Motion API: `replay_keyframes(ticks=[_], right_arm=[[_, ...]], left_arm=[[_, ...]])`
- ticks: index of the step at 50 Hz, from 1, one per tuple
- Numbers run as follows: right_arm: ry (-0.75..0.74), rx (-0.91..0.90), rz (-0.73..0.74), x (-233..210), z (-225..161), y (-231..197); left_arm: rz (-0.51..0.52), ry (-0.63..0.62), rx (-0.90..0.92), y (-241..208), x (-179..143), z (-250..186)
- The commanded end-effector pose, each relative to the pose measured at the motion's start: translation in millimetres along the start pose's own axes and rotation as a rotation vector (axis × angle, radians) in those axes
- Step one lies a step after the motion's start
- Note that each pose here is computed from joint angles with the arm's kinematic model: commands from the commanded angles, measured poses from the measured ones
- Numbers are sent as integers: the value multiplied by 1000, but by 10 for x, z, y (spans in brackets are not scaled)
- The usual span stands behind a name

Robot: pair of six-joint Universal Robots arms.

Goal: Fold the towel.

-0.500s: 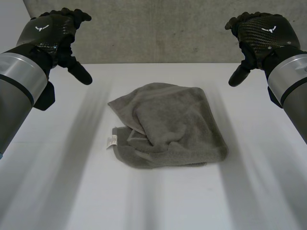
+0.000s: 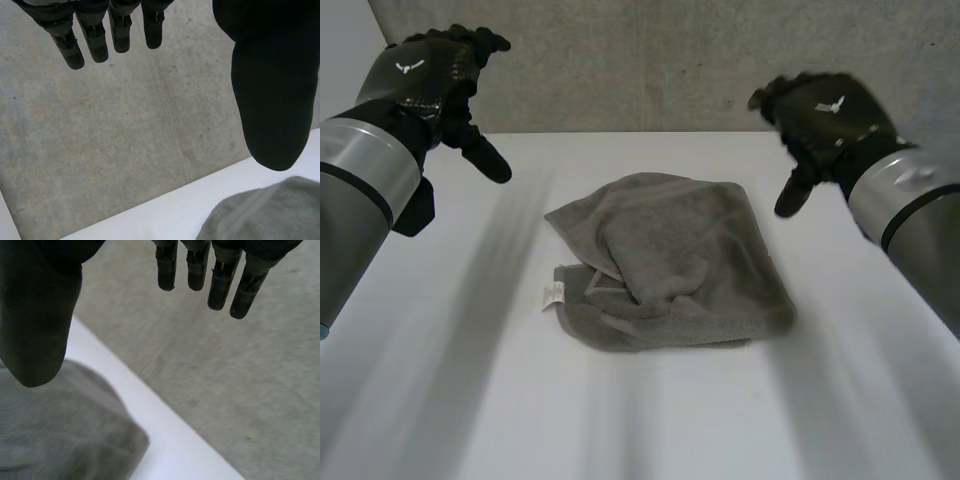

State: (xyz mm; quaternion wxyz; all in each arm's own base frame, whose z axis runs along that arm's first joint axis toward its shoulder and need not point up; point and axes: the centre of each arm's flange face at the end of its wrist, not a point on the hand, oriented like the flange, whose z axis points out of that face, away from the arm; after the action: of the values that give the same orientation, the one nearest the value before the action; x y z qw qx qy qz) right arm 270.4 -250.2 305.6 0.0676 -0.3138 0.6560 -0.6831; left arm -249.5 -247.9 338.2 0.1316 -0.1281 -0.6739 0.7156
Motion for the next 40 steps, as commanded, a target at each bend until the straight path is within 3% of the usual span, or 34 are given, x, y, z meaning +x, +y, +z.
replay_keyframes(ticks=[1,7,17,22,29,35,40], right_arm=[[-242,-96,-44,-572,-125,265],[-327,-102,-45,-877,-155,448],[-452,-185,-76,-1498,-78,1165],[-445,-248,-81,-1562,-14,1394],[-346,-203,-109,-1370,6,1209],[-194,-128,-142,-729,-11,867],[-271,-200,-202,-590,-212,870]], left_arm=[[24,20,-113,370,56,-41],[28,41,-124,613,123,-63],[71,33,-28,725,105,-7],[86,37,-45,797,117,-38],[86,39,-49,812,122,-40],[86,39,-48,808,122,-38],[86,41,-52,822,127,-44]])
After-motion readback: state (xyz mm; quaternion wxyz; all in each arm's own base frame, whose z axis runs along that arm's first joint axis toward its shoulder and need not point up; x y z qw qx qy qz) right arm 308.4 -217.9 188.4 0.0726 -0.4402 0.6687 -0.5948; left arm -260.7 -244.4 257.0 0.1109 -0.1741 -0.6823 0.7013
